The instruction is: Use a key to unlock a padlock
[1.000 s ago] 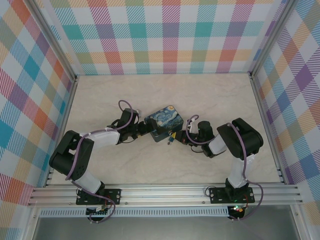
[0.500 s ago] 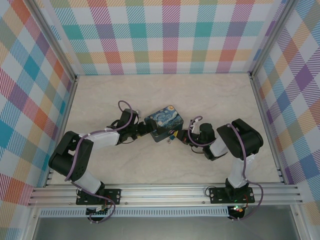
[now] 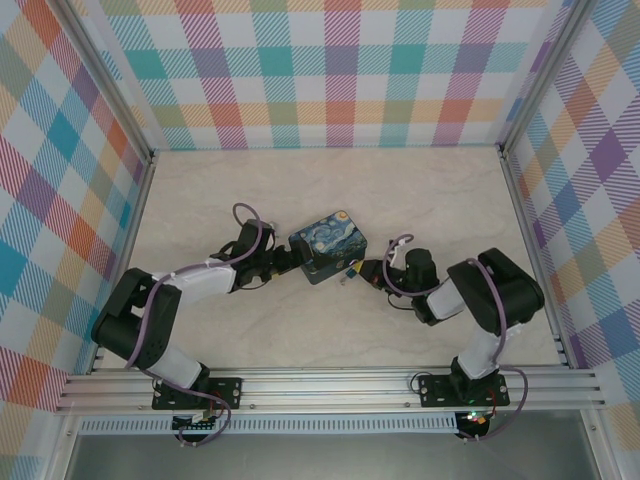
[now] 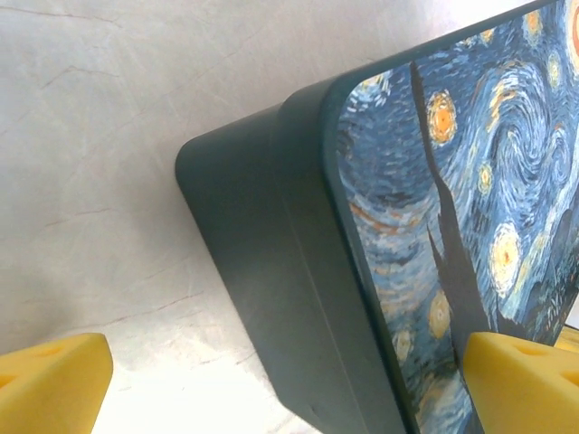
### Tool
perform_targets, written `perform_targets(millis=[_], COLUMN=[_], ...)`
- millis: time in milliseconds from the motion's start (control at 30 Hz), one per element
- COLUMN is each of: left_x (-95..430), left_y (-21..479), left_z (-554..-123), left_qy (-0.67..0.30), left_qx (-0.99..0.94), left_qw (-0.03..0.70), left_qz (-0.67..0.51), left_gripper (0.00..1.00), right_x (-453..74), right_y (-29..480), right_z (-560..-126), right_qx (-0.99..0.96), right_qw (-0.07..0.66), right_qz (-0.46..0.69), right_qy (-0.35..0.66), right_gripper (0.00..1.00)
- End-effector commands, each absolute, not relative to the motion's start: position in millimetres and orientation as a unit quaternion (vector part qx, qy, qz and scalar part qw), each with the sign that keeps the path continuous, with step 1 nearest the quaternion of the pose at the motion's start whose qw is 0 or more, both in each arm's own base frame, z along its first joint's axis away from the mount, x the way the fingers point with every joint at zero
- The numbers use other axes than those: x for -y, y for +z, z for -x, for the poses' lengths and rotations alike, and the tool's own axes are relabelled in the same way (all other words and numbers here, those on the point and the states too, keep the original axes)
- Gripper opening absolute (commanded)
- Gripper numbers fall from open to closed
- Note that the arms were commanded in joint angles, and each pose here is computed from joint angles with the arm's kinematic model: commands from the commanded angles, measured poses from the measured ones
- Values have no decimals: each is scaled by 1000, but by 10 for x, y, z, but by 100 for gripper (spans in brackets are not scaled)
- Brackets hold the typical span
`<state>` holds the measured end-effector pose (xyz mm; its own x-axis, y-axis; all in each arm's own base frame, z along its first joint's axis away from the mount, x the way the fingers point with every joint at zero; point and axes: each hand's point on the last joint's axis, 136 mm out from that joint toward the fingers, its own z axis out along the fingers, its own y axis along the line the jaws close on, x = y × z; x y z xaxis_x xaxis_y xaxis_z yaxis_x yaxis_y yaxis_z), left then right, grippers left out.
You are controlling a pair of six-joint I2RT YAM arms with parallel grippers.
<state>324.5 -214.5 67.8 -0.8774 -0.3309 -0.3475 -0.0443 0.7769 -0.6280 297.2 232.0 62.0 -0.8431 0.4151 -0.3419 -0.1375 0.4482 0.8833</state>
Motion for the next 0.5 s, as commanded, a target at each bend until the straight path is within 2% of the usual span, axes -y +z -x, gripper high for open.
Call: perform_targets(millis=[0, 133, 333, 467], left_x=[2054, 1949, 1663, 1513], left_y=[815, 1080, 1421, 1598], left_z=[-3204, -3244, -3266, -3274], left_qy=[-308, -308, -286, -275], left_qx=[-915, -906, -891, -881], left_qw=[237, 268, 328, 360], left_qz=[110, 113, 132, 139], left_gripper=[99, 100, 100, 100], right_x=[-2260, -2187, -1863, -1710], right_y=[711, 836, 1019, 994], right_z=[-2913, -2743, -2299, -1969], right_qx=[-818, -840, -899, -925], right_qw=[276, 266, 238, 180], right_qz=[-64, -36, 19, 20], right_qy=[501, 471, 367, 333], right_gripper=[0, 0, 1, 1])
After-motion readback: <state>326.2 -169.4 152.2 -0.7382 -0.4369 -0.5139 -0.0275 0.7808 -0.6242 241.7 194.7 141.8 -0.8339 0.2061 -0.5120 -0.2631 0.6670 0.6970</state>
